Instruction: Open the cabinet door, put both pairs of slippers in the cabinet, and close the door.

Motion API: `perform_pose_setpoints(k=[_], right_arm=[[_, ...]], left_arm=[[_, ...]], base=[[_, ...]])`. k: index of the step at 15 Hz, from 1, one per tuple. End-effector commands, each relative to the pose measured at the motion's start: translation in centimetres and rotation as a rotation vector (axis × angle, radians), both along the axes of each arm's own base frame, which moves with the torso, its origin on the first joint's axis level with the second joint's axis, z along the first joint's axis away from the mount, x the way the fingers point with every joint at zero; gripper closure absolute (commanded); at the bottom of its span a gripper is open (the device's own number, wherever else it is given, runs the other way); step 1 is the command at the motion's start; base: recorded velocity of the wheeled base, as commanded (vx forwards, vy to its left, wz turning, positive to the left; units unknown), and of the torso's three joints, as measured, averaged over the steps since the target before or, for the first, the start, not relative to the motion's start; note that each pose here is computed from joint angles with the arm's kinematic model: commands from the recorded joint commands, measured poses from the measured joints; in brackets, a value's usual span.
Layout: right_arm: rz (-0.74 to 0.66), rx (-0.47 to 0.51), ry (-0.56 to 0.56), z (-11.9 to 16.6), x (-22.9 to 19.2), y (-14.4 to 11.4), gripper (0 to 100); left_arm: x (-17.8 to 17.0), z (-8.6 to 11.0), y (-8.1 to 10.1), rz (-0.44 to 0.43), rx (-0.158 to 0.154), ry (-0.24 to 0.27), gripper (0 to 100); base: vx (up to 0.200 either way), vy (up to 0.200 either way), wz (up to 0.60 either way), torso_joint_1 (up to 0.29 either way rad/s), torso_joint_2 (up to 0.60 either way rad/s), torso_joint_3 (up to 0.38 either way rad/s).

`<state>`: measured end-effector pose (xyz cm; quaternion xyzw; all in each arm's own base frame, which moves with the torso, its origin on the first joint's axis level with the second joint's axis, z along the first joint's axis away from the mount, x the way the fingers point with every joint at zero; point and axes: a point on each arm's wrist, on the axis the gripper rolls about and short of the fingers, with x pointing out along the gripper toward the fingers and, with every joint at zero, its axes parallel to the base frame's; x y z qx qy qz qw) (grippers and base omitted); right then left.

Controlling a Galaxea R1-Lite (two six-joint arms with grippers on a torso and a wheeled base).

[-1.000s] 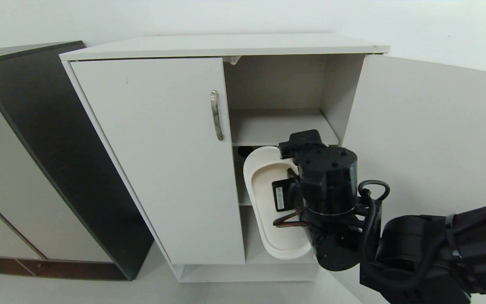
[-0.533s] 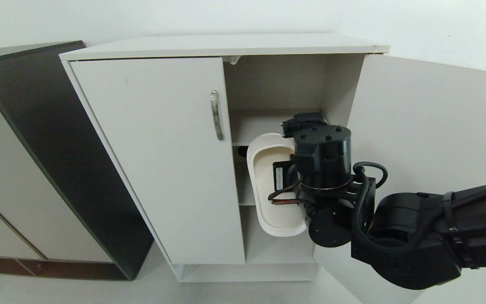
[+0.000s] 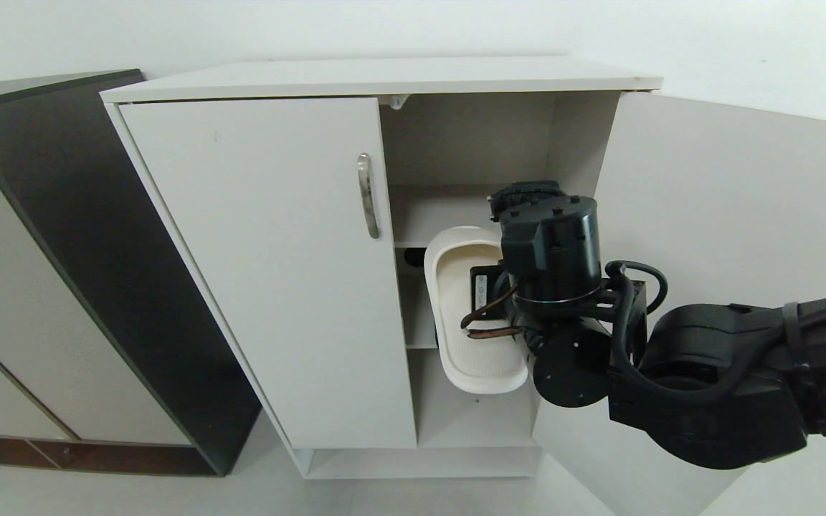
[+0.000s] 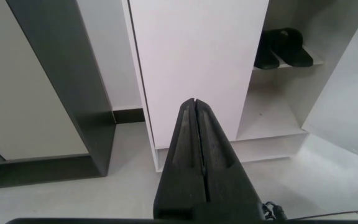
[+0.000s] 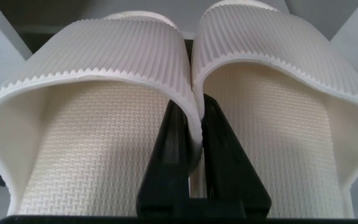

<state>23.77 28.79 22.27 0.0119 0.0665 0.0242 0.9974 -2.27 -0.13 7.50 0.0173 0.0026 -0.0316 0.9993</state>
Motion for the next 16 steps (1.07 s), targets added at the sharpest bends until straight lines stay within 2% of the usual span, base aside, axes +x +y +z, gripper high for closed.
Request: perform_pose_setpoints(k=[1, 11, 16], right_arm=[[-0.001, 0.003, -0.002, 0.1, 0.0, -0.1, 100], [-0.007, -0.009, 0.007, -0.3, 0.4, -0.2, 100], [-0.002, -0.045, 0.025, -1.9, 0.8, -0.5, 100]], left_arm=[[0.0, 0.0, 0.0, 0.0, 0.0, 0.0, 100], [0.0, 0.0, 0.0, 0.0, 0.0, 0.0, 100], [0.0, 0.0, 0.0, 0.0, 0.0, 0.0, 100]], base=[[0.2, 0.0, 0.0, 0.007, 0.0, 0.002], [0.2, 0.0, 0.0, 0.0, 0.0, 0.001], [0.0, 0.0, 0.0, 0.0, 0.0, 0.0]])
